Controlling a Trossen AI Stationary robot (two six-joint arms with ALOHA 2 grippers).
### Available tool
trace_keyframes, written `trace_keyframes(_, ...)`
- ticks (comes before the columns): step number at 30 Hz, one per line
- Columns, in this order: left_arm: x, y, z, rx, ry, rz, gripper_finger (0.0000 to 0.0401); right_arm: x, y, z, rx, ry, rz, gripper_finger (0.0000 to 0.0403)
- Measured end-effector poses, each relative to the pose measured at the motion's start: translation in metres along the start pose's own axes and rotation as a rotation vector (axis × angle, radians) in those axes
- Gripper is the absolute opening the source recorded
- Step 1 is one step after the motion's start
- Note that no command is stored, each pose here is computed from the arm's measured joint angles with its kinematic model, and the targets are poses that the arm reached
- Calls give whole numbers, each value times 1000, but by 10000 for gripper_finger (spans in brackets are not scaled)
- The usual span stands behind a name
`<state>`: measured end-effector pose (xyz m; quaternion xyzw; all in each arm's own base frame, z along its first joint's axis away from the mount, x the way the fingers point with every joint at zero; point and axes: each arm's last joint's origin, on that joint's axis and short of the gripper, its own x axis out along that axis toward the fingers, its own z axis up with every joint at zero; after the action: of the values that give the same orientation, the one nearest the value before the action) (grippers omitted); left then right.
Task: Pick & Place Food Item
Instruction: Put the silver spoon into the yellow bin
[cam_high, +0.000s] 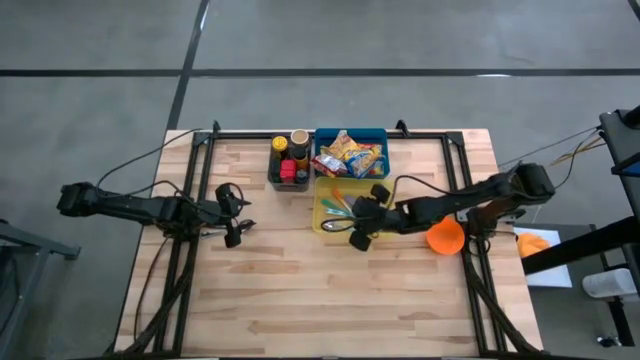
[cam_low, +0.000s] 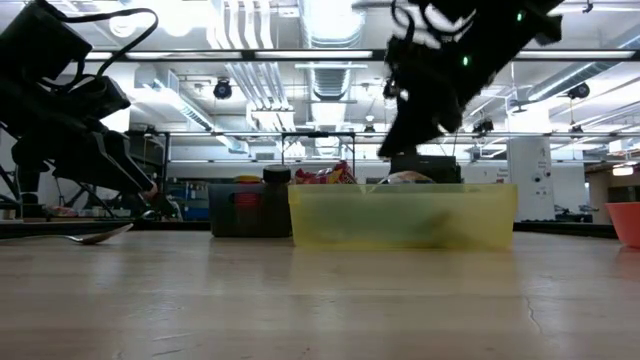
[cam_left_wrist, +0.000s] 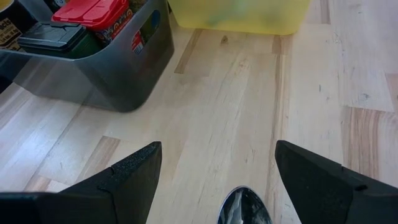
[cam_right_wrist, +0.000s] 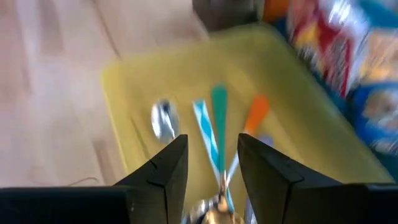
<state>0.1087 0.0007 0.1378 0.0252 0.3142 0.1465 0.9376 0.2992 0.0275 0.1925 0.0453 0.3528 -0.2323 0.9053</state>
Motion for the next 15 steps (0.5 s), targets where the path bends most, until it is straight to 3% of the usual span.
trace_keyframes(9, 0, 0, 0, 0, 0, 0, 316, -53, -3, 27, -10, -231, 111, 139)
trace_keyframes(15, 0, 0, 0, 0, 0, 0, 317, -87, -21, 20, 41, -320, 160, 139)
